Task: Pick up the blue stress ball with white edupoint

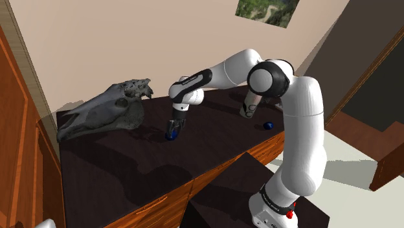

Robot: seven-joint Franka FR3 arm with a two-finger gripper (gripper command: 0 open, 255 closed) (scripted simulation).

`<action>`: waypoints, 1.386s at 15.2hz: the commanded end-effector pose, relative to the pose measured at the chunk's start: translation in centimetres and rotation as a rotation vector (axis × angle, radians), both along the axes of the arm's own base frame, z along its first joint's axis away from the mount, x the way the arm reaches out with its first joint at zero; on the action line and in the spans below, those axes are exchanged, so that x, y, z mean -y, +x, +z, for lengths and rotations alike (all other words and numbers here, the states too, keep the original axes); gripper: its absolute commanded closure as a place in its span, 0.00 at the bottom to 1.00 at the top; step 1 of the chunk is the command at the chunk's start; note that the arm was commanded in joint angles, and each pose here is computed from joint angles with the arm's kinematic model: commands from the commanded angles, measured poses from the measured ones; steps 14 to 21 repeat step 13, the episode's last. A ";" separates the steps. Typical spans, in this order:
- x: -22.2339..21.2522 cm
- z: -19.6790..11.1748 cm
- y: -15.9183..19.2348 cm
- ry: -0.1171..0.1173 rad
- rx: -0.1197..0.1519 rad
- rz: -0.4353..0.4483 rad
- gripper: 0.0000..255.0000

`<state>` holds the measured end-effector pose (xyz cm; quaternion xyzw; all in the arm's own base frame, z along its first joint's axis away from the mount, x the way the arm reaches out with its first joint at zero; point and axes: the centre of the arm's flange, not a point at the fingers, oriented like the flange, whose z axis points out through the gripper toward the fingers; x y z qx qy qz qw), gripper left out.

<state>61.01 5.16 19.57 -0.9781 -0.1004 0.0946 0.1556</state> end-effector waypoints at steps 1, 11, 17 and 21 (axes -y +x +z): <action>0.1 1.0 0.0 0.000 0.000 0.000 1.00; 0.1 6.3 0.0 0.000 0.000 0.000 1.00; 0.1 6.4 0.0 0.000 0.000 0.000 1.00; 0.1 6.4 0.0 0.000 0.000 0.000 1.00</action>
